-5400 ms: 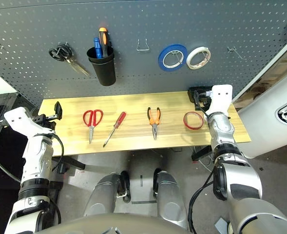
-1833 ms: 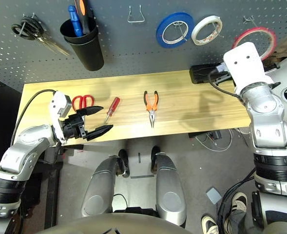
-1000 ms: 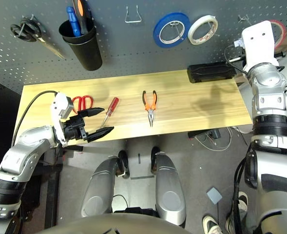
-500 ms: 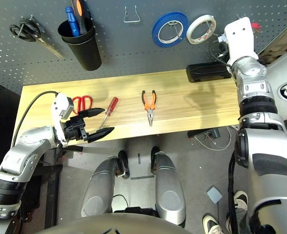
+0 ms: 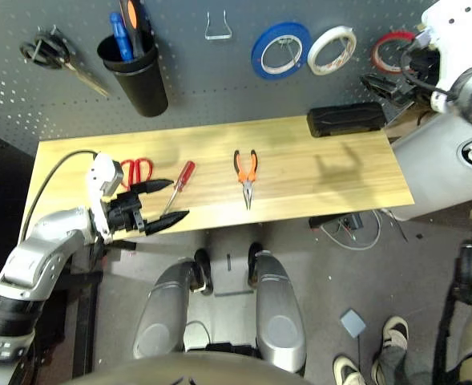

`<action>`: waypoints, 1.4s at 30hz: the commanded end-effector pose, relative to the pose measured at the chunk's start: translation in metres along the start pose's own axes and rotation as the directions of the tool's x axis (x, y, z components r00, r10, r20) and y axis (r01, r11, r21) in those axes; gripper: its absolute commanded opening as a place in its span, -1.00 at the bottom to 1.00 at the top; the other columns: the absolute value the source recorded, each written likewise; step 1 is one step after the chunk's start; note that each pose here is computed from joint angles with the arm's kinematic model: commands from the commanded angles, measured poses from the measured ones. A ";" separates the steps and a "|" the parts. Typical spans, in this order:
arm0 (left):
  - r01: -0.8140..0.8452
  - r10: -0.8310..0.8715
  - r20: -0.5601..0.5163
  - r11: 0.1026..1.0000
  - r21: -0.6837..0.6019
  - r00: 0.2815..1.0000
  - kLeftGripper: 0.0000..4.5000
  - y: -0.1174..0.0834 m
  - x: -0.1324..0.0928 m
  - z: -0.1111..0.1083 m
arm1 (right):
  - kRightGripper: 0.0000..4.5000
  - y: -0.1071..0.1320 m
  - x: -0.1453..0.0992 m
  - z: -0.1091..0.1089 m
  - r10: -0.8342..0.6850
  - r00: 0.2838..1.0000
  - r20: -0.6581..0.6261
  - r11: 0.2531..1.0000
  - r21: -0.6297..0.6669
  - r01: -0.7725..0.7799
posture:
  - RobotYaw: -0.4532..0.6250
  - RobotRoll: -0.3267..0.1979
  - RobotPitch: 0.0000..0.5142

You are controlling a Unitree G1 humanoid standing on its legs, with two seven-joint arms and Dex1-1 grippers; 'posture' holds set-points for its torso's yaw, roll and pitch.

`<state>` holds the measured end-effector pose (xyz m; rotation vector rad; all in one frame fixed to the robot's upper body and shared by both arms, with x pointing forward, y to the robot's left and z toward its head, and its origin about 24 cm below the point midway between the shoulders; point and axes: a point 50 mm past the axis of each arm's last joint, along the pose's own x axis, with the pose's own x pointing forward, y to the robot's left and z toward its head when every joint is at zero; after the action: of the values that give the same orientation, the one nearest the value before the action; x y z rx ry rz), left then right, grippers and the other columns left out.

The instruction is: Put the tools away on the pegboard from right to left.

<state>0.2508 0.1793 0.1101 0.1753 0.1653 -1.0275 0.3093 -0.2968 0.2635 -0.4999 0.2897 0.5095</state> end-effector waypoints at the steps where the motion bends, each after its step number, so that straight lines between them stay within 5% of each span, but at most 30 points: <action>1: 0.016 -0.016 -0.019 1.000 -0.010 1.000 1.00 -0.001 0.000 -0.005 | 0.99 0.016 0.001 -0.006 0.081 0.993 -0.086 0.993 0.087 -0.074 | -0.34 0.25 0.13; 7: 0.012 -0.012 -0.021 1.000 0.003 1.000 1.00 0.000 -0.001 -0.005 | 0.99 0.059 0.024 -0.024 0.219 0.966 -0.140 0.948 0.266 -0.176 | -0.30 0.25 0.13; 15: 0.024 -0.023 -0.026 0.999 0.048 0.999 1.00 -0.003 -0.006 -0.004 | 0.99 0.118 0.077 -0.053 0.234 0.912 -0.336 0.845 0.534 -0.020 | -0.25 0.25 0.16; 22: 0.023 -0.021 -0.027 0.998 0.064 0.999 1.00 -0.003 -0.009 -0.001 | 0.99 0.172 0.121 -0.063 0.191 0.869 -0.457 0.846 0.525 0.090 | -0.20 0.25 0.17; 34: 0.039 -0.036 -0.047 0.997 0.064 0.998 1.00 -0.006 -0.016 -0.002 | 0.99 0.200 0.157 -0.053 0.076 0.883 -0.463 0.817 0.537 0.211 | -0.21 0.25 0.26; 42: -0.136 0.129 0.095 0.988 0.069 0.987 1.00 0.011 -0.020 0.014 | 0.99 0.200 0.178 -0.052 0.034 0.893 -0.448 0.833 0.506 0.222 | -0.18 0.25 0.26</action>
<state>0.2516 0.1960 0.1307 0.2276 0.0388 -0.9305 0.3453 -0.1015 0.0833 -0.0494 0.7993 0.1976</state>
